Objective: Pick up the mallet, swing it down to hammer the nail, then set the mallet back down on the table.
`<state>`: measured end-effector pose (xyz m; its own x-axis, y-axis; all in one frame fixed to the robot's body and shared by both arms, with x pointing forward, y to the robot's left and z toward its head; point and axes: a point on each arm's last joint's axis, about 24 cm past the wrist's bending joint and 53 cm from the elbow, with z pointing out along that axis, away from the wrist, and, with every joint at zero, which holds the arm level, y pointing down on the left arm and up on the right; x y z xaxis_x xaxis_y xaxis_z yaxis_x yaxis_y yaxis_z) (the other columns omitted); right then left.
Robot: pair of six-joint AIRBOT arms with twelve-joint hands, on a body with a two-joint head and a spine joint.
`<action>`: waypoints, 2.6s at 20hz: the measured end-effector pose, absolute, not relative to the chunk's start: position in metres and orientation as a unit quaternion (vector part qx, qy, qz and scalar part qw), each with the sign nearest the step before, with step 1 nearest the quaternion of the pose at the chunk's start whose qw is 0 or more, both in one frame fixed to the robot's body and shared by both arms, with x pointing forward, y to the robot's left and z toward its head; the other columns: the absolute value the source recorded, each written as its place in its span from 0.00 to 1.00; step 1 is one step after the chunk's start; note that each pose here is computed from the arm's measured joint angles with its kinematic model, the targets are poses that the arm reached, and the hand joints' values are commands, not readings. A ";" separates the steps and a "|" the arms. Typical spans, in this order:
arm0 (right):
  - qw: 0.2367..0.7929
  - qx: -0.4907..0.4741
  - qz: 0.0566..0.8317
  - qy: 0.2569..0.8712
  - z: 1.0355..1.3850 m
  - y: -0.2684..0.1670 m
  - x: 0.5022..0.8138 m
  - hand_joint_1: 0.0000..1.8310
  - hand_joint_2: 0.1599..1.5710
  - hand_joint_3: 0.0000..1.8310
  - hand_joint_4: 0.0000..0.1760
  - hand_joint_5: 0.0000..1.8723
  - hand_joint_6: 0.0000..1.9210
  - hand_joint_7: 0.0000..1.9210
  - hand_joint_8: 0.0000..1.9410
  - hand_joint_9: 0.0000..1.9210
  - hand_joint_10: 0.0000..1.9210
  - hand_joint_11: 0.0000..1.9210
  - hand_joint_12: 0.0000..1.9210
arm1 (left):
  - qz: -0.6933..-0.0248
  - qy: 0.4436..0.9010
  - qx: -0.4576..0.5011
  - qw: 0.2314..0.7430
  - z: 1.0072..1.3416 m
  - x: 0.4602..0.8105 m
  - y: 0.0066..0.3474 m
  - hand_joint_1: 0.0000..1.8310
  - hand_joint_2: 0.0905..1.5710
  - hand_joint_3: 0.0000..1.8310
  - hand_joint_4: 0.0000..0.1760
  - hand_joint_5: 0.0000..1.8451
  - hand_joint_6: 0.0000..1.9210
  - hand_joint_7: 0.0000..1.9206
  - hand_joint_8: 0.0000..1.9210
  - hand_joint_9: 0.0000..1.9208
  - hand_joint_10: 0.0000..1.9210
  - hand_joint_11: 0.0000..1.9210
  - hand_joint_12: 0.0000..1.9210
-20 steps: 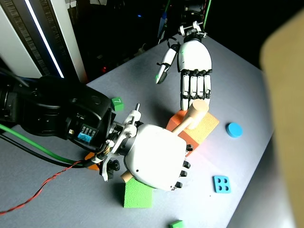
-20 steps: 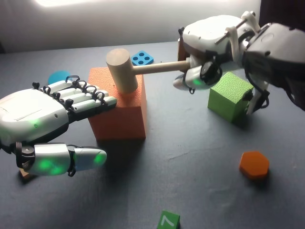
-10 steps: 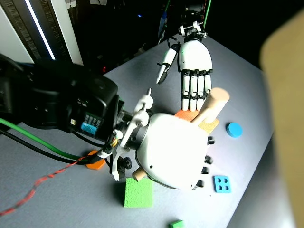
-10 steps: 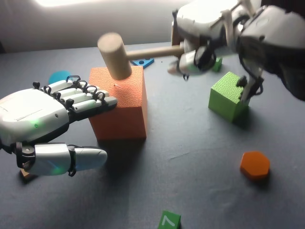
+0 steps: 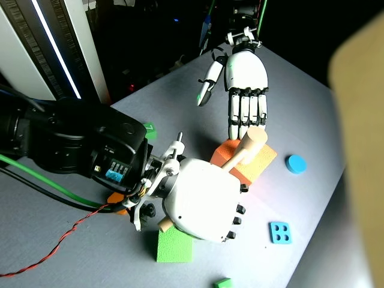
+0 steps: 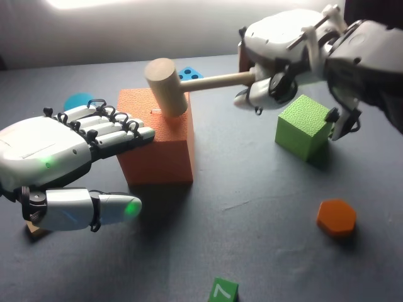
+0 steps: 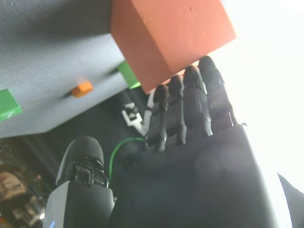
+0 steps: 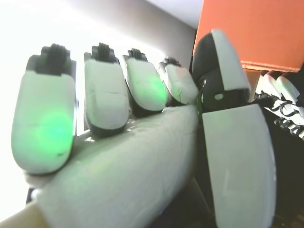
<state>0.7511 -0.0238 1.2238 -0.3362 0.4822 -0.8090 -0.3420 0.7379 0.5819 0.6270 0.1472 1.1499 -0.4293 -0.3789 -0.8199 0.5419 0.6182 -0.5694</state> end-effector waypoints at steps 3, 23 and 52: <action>0.582 0.051 0.357 0.729 1.232 -0.029 0.754 0.58 0.91 0.00 1.00 0.78 1.00 0.91 1.00 0.96 1.00 1.00 1.00 | -0.433 0.726 0.056 0.531 1.150 0.627 0.147 0.00 0.77 0.00 0.00 0.09 0.00 0.11 0.00 0.11 0.00 0.00 0.24; 0.557 -0.165 0.328 0.745 1.183 0.000 0.662 0.60 0.90 0.00 1.00 0.74 1.00 0.90 1.00 0.96 1.00 1.00 1.00 | -0.431 0.724 0.052 0.536 1.161 0.634 0.151 0.00 0.77 0.00 0.00 0.10 0.00 0.12 0.00 0.11 0.00 0.00 0.25; 0.536 -0.178 0.320 0.761 1.135 0.024 0.664 0.24 0.75 0.00 0.00 0.41 0.28 0.45 0.31 0.39 0.40 0.25 0.67 | -0.441 0.703 0.106 0.547 1.226 0.613 0.148 0.00 0.77 0.00 0.00 0.09 0.00 0.11 0.00 0.11 0.00 0.00 0.24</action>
